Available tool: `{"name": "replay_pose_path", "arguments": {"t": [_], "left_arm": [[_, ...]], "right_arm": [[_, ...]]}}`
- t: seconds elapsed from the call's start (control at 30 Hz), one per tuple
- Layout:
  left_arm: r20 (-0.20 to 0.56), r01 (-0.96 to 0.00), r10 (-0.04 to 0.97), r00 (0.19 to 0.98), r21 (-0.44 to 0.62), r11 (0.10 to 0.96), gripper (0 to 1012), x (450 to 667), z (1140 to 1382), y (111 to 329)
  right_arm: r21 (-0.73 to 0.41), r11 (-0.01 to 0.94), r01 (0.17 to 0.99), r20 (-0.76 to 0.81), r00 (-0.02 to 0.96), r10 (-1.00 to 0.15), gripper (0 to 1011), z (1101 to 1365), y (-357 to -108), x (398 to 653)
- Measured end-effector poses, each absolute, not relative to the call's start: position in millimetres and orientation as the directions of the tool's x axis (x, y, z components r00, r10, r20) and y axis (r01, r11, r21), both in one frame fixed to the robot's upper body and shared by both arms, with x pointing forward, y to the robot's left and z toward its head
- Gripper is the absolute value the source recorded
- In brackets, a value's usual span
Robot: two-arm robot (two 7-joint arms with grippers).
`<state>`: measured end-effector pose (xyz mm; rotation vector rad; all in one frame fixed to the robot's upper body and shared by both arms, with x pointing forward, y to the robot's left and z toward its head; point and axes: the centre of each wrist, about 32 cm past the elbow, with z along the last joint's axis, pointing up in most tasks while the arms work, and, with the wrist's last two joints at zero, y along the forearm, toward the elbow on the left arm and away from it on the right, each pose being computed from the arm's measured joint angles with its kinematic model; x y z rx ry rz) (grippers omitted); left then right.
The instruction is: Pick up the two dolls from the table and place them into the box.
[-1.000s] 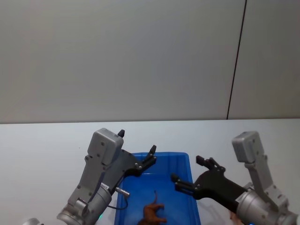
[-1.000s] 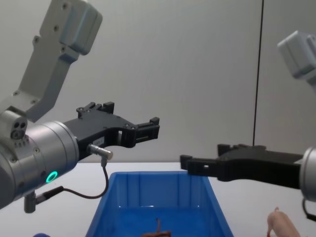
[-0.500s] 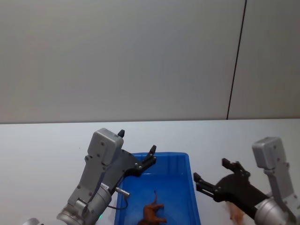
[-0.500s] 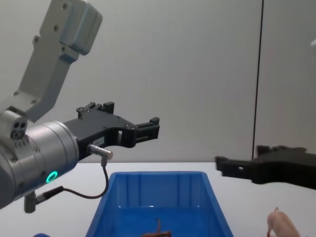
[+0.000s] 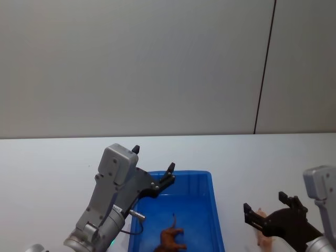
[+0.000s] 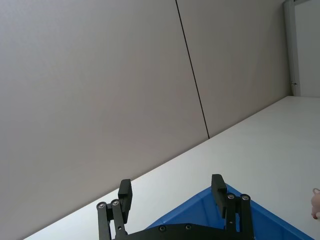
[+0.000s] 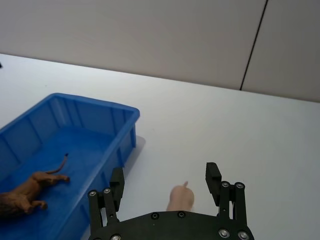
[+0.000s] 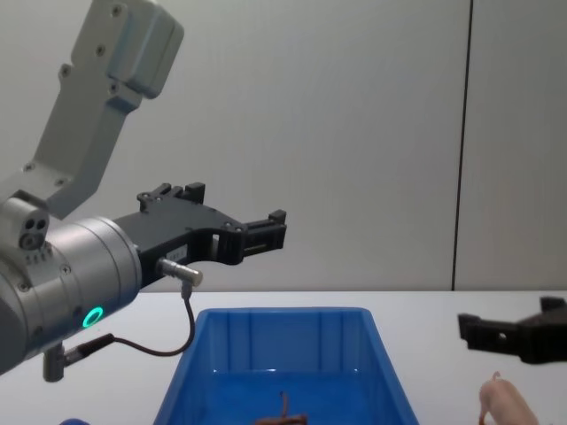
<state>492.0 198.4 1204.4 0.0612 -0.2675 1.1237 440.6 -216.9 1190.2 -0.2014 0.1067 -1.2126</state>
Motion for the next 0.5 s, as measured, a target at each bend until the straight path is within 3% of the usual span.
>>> {"name": "replay_pose_path", "arguments": {"t": [0.5], "left_arm": [[0.242,-0.897,0.882,0.404,-0.086,0.434,1001,492.0,1204.4,198.4]], "right_arm": [[-0.286,0.277,0.917,-0.004,0.288,-0.958,1001,1176.7,-214.8,436.3]]}}
